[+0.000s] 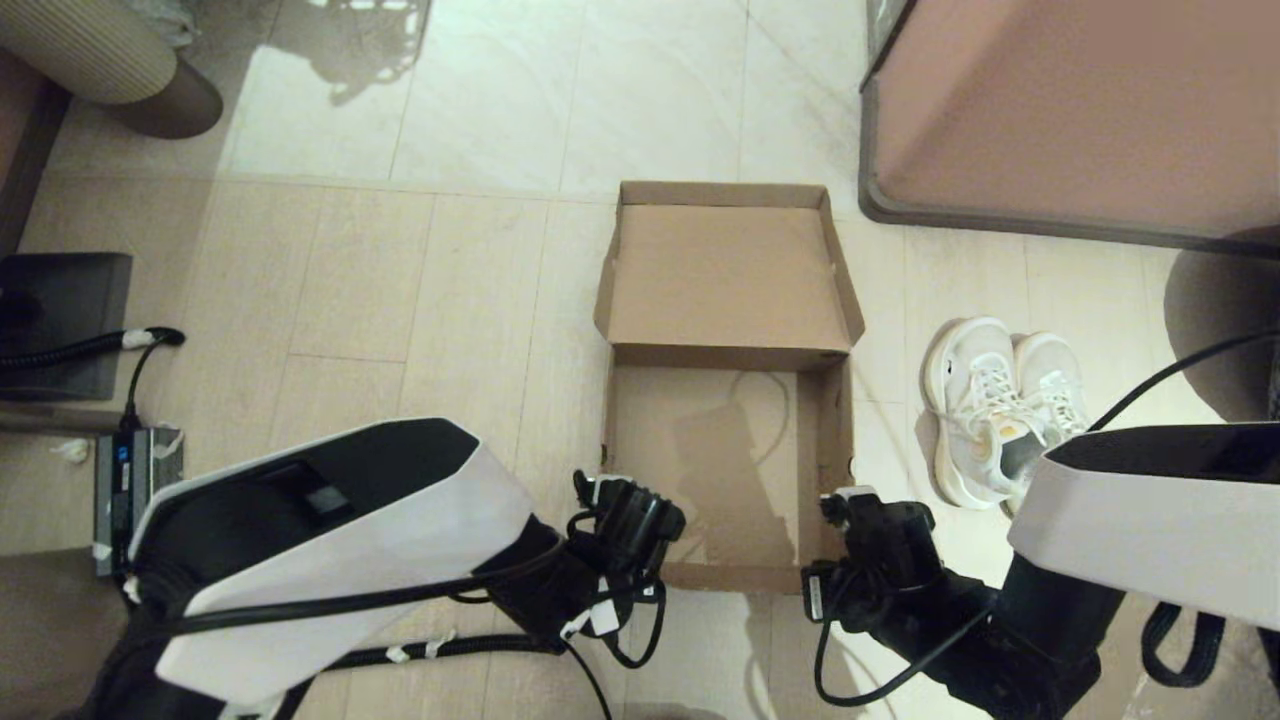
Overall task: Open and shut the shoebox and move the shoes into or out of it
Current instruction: Put the shoes into the shoe box
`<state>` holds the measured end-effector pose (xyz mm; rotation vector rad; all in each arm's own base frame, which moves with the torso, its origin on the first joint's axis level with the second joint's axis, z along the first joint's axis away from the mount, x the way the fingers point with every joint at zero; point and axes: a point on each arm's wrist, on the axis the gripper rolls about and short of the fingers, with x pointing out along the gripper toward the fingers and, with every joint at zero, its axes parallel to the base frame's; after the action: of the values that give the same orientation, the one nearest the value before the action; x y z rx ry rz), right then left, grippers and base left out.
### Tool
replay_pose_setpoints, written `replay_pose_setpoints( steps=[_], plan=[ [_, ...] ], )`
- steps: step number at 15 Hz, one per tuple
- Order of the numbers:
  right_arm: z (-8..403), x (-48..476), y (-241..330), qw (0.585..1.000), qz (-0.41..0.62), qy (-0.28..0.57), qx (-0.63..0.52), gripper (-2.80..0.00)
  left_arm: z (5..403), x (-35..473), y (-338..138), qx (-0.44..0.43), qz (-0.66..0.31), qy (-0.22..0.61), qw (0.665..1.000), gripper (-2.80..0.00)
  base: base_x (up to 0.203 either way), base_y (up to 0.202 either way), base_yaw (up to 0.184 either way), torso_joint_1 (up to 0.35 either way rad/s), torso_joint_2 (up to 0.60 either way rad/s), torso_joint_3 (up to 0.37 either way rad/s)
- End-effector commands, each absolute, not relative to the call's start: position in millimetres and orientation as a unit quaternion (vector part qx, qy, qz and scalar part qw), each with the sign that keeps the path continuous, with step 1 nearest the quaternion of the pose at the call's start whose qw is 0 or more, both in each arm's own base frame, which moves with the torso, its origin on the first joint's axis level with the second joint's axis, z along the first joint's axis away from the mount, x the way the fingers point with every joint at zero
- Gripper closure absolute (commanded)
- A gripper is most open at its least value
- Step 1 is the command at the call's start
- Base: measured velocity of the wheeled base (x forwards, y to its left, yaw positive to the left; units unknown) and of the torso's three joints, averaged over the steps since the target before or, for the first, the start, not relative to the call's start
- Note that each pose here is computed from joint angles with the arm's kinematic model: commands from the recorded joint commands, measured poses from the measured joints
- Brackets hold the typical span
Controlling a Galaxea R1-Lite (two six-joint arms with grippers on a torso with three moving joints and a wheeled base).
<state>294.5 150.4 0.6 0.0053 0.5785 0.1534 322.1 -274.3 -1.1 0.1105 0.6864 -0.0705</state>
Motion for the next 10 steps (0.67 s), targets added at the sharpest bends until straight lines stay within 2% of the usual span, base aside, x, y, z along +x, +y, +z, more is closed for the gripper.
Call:
replay_pose_setpoints(
  steps=[1,7,10],
  plan=[
    [43.7,294.6,153.8,0.971,0.084,0.22,0.028,0.0,28.5,322.4,-271.3,0.032,-0.036,0.311,0.949,0.0,0.0,0.0,0.0,0.0,0.0,0.0],
    [89.6,282.3,135.9,0.985,0.025,0.156,0.075,0.0,93.8,315.7,-230.4,-0.025,0.002,0.262,0.965,0.0,0.0,0.0,0.0,0.0,0.0,0.0],
    [110.6,288.4,92.3,0.987,-0.04,0.121,0.098,0.0,130.9,307.4,-186.8,-0.055,0.033,0.234,0.97,0.0,0.0,0.0,0.0,0.0,0.0,0.0]
  ],
)
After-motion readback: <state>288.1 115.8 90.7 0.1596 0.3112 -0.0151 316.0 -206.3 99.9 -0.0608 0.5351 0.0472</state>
